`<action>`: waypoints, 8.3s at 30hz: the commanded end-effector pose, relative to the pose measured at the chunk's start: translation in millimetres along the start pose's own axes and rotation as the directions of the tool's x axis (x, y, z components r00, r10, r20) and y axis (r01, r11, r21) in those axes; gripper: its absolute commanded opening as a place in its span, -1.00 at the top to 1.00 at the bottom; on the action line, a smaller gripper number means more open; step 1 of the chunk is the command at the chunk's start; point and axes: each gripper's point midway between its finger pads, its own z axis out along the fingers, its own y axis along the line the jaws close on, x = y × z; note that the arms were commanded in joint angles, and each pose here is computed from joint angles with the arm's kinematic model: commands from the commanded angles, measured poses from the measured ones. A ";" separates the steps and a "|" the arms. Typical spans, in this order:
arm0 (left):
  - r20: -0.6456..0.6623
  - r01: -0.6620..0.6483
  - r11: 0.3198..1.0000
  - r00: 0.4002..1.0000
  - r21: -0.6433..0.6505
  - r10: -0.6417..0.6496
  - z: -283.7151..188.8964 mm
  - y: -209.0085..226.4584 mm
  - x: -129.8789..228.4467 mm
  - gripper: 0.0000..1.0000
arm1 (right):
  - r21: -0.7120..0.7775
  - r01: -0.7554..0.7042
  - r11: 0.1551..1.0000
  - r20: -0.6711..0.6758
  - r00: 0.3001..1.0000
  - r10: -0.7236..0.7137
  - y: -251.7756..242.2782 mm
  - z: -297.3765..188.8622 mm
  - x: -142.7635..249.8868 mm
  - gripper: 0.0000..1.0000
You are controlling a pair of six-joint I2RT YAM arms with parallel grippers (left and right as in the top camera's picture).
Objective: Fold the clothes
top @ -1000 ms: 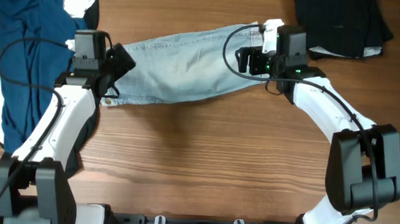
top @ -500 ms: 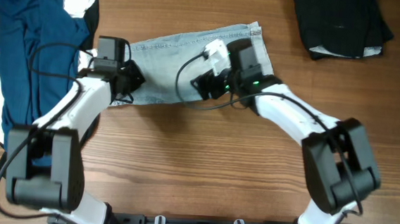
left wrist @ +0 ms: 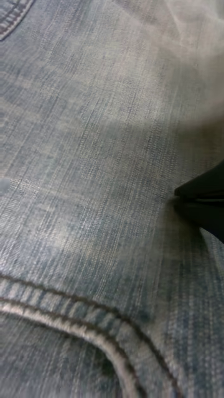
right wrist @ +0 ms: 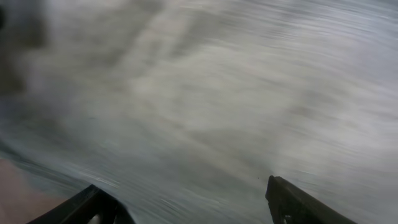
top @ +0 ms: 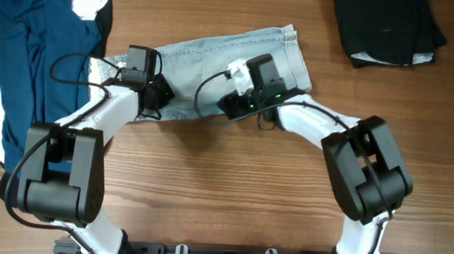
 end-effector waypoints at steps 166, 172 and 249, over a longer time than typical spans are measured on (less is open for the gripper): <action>0.026 -0.450 0.880 0.888 -0.154 0.458 -170.4 19.8 -118.7 0.92 | -0.075 -0.442 0.894 -0.043 0.897 0.440 -79.7 -41.4 -2.7 0.91; 0.031 -0.506 0.849 0.856 -0.153 0.516 -169.1 9.2 -116.6 0.92 | -0.033 -0.420 0.907 0.000 0.907 0.420 -80.8 -30.4 -11.2 0.91; 0.082 -0.517 0.794 0.850 0.320 0.521 -43.4 -236.3 21.5 0.92 | -0.029 -0.549 0.835 0.159 0.823 0.546 -138.1 -25.8 -25.1 0.91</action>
